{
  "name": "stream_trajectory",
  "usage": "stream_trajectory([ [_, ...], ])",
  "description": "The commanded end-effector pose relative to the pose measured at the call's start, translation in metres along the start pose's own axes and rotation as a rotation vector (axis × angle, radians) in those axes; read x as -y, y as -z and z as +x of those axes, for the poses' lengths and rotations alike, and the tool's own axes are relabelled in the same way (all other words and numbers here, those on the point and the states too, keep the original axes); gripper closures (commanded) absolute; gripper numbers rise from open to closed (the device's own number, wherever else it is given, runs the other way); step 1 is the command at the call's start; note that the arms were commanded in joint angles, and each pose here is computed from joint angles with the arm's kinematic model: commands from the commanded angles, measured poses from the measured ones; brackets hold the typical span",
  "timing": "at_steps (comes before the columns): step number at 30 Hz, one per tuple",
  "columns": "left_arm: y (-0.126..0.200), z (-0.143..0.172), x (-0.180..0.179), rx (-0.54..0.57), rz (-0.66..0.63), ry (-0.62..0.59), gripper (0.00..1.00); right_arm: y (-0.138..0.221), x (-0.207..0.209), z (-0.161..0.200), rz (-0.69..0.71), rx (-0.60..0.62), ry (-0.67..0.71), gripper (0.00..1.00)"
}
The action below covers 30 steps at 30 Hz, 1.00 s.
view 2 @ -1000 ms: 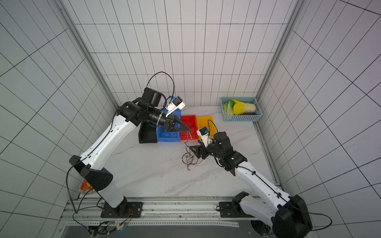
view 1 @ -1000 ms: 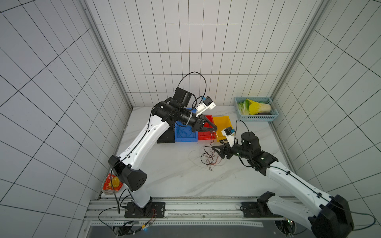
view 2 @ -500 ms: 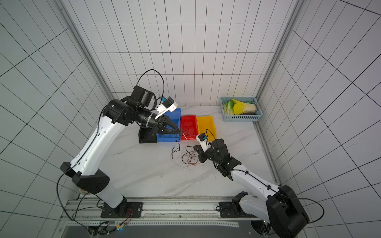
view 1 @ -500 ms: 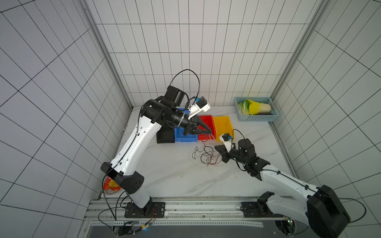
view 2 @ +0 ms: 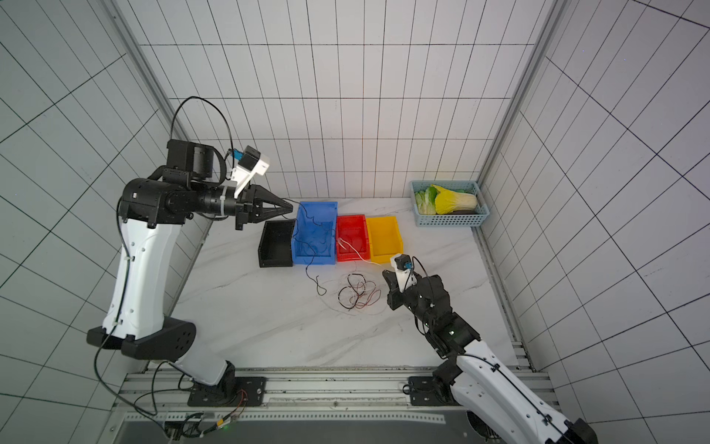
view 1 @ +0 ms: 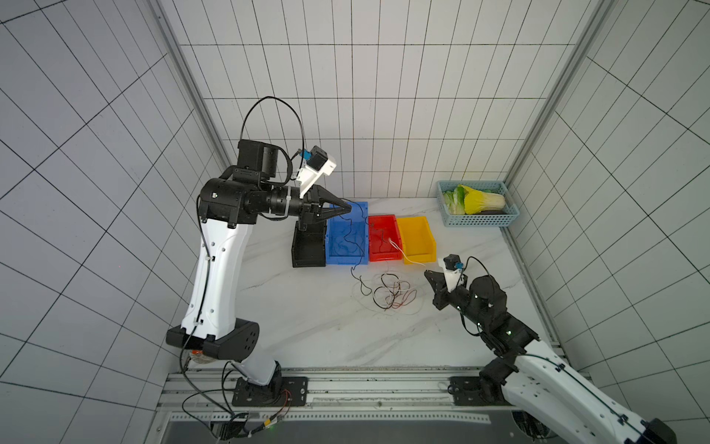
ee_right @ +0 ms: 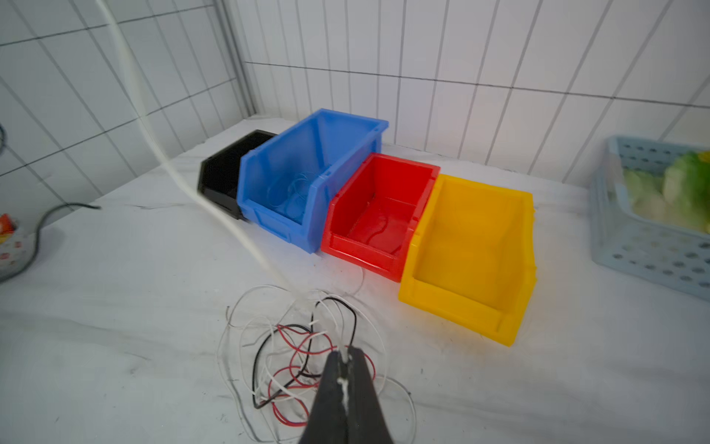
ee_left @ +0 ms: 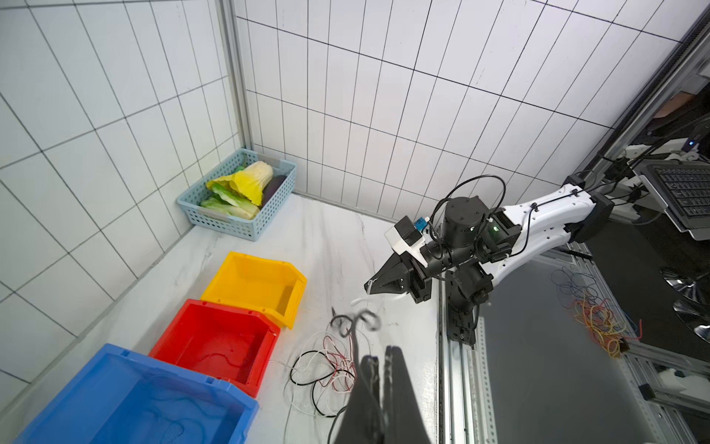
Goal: Untangle and sort cables by color
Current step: Untie the cable.
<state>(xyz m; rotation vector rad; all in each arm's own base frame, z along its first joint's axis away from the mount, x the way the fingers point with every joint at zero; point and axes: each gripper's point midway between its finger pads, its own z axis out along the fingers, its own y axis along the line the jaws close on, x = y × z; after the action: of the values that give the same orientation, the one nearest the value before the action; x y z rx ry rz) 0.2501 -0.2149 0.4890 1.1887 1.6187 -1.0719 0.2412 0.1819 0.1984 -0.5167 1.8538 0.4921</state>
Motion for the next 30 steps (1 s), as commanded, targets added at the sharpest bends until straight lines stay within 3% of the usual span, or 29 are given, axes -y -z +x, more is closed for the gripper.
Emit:
stream_trajectory([
  [1,0.017,-0.008,0.017,0.026,-0.008,-0.06,1.0,0.009,0.05,0.044,0.266,-0.129,-0.133,1.0],
  [4,0.026,-0.005,0.015,0.018,-0.05,-0.072,1.0,0.016,0.067,0.049,0.319,-0.099,-0.25,1.0],
  [8,0.029,0.0,-0.01,-0.007,-0.159,-0.052,1.0,0.017,0.057,0.039,0.232,-0.053,-0.227,1.0],
  [14,0.044,0.011,-0.096,-0.053,-0.474,-0.002,1.0,0.015,0.044,0.034,0.162,-0.095,-0.192,1.0],
  [20,0.057,0.037,-0.182,-0.084,-0.648,0.012,1.0,0.014,0.039,0.028,0.132,-0.105,-0.171,1.0],
  [30,0.064,0.078,-0.255,-0.078,-0.646,0.09,1.0,0.016,0.043,0.031,0.161,-0.124,-0.165,1.0],
])
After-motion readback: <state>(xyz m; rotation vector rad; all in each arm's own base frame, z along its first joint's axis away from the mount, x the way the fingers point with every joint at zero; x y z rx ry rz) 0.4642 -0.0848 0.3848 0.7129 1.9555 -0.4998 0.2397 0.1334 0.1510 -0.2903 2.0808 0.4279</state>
